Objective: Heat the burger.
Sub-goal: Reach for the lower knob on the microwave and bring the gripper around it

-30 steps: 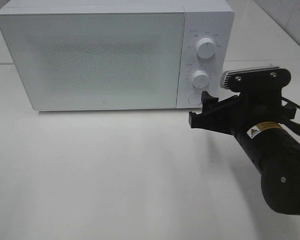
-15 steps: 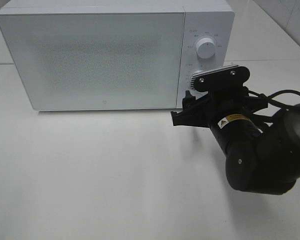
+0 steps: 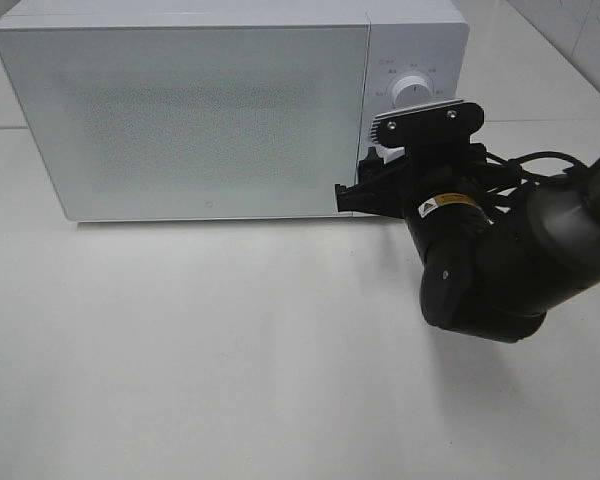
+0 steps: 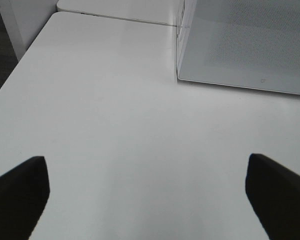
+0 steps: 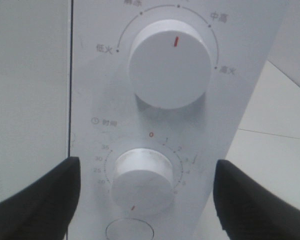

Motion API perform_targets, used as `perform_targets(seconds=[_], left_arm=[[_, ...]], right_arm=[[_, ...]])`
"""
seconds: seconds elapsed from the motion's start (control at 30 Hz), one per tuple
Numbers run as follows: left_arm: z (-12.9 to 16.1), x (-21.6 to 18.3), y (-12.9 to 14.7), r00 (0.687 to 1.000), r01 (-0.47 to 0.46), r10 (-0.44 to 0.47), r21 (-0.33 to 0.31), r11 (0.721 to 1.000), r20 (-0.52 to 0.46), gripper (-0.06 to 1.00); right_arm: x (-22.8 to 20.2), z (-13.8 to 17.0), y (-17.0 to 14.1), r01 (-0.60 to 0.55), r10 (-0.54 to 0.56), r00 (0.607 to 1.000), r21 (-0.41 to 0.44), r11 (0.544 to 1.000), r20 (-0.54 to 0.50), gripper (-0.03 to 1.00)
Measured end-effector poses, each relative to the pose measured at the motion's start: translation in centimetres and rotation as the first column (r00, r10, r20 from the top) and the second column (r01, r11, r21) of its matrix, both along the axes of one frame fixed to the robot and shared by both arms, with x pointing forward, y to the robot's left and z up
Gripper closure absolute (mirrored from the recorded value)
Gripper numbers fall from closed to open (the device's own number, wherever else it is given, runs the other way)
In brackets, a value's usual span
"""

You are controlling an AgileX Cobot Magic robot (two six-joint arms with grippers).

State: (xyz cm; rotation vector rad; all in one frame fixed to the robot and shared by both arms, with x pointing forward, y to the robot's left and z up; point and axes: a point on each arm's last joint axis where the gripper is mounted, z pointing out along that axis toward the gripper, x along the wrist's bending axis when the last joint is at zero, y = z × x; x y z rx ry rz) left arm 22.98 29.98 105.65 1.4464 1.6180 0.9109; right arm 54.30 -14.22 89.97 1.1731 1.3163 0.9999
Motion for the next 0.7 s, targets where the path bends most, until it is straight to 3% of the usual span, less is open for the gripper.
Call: perform_targets(seconds=[0.23,0.47,0.7], left_arm=[[0.0,0.0,0.0,1.0,0.0,0.0,0.0,1.0,0.0,-0.04],[0.0,0.0,0.0,1.0,-0.001,0.001,0.001,1.0,0.0,-0.04],[0.0,0.0,0.0,1.0,-0.001,0.001,0.001,1.0,0.001,-0.04]], right_arm=[[1.0,-1.0,0.3,0.012,-0.012,1.0,0.003,1.0,-0.007,0.23],[1.7,-1.1,-0.6,0.054,-0.054,0.999,0.096,0.994,0.0,0.23],[2.1,-1.6,-0.4,0.029,-0.029,1.0,0.116,0.993,-0.01,0.23]])
